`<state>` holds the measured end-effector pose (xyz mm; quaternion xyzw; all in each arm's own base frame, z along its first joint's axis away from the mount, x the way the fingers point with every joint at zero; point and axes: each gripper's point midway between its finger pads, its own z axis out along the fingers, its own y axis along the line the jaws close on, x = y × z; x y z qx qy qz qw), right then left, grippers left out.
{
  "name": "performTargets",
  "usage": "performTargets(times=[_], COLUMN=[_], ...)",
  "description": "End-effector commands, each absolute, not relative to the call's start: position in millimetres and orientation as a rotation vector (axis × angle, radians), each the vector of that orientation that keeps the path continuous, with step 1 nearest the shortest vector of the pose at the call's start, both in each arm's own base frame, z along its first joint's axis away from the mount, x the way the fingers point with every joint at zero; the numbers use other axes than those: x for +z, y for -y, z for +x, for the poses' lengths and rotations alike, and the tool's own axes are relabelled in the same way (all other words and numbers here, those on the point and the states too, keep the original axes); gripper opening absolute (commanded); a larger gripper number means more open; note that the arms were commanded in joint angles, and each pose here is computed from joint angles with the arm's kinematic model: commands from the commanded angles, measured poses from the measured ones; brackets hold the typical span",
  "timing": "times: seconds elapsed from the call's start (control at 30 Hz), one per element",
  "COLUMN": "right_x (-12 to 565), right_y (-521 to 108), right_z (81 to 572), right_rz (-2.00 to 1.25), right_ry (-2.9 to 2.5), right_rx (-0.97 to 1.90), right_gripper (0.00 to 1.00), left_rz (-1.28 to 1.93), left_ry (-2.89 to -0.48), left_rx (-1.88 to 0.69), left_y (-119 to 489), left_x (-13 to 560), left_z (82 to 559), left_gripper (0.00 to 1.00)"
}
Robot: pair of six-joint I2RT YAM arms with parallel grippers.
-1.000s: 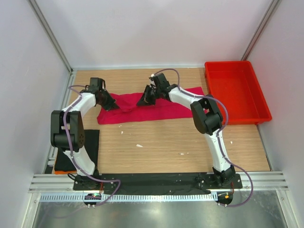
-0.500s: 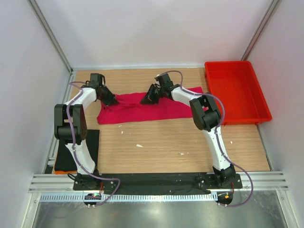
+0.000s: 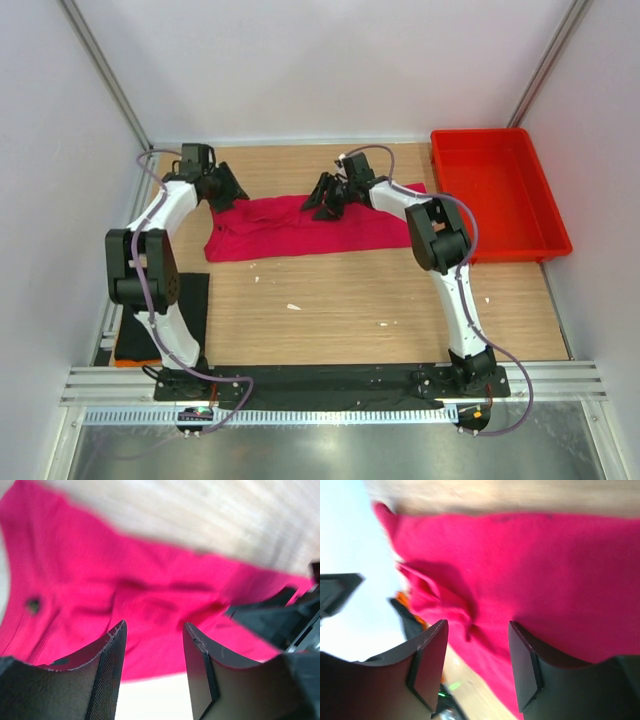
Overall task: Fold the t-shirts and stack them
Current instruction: Fold the tshirt
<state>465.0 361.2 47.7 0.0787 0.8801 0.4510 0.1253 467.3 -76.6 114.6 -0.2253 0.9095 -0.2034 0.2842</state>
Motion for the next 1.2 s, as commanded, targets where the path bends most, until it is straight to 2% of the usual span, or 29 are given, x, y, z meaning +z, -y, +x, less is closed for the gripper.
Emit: performTargets(times=[0.0, 0.1, 0.2, 0.33, 0.8, 1.17], right_x=[89, 91, 89, 87, 78, 75], right_y=[-365, -370, -376, -383, -389, -395], right_z=[458, 459, 463, 472, 482, 487], right_rz=[-0.058, -0.165, -0.212, -0.215, -0.209, -0.181], right_ry=[-2.49, -2.472, -2.453, -2.427, -2.43, -2.43], right_rx=[1.225, 1.179, 1.137, 1.137, 1.126, 1.155], right_gripper=[0.58, 0.58, 0.51, 0.47, 0.49, 0.41], left_rz=[-0.513, -0.483, -0.44, -0.468, -0.538, -0.517], left_ry=[-2.435, -2.479, -2.498, -2.486, -2.55, -2.592], left_rx=[-0.478, -0.503, -0.541, -0.53, -0.419, -0.438], left_y=[69, 74, 80, 79, 72, 82], left_x=[120, 104, 93, 93, 75, 64], left_z=[439, 430, 437, 454, 466, 467], left_gripper=[0.5, 0.45, 0.46, 0.47, 0.4, 0.35])
